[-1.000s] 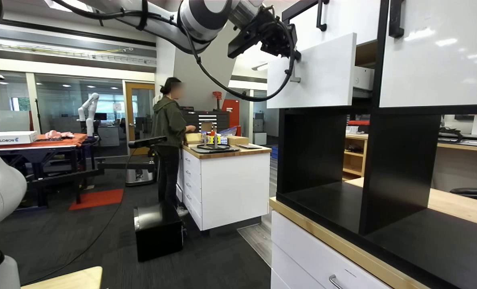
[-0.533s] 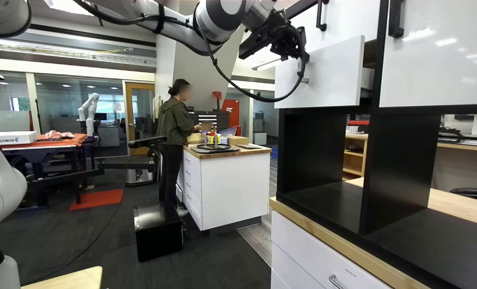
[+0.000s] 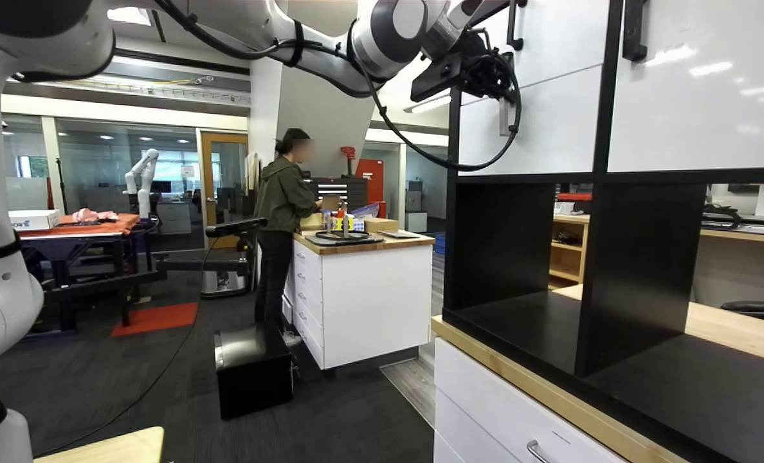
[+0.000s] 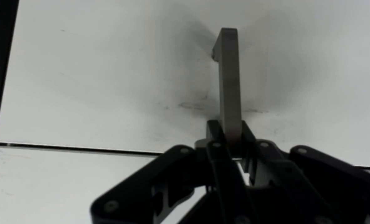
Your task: Close the drawer
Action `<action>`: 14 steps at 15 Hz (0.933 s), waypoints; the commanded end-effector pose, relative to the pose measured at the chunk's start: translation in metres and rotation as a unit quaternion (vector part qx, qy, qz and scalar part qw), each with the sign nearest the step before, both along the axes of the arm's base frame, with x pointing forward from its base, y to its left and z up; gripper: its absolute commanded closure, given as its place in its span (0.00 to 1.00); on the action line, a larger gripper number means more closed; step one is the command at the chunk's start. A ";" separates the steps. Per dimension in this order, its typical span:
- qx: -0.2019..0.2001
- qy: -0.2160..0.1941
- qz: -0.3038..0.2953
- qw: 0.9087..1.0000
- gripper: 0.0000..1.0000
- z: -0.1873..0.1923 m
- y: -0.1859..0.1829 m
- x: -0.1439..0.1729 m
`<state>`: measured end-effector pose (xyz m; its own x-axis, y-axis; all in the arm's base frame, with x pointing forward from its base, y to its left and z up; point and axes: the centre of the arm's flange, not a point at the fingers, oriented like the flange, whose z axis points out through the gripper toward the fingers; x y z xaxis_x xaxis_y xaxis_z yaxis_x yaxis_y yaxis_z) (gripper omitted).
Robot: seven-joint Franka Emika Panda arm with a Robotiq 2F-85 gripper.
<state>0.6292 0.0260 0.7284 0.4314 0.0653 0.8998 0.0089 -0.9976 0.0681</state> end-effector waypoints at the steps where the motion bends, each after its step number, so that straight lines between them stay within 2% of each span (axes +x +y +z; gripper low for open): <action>1: 0.002 -0.018 -0.019 1.000 0.96 0.015 -0.010 0.024; 4: 0.003 -0.013 -0.019 1.000 0.96 0.016 -0.008 0.023; 5: 0.005 -0.001 -0.029 1.000 0.60 0.017 -0.007 0.021; 7: -0.009 0.015 -0.029 0.999 0.55 0.018 -0.005 0.016; 14: -0.014 0.066 -0.043 0.997 0.10 0.029 0.000 0.004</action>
<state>0.6318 0.0189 0.7453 0.5252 0.0618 0.8487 -0.0479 -0.9936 0.1020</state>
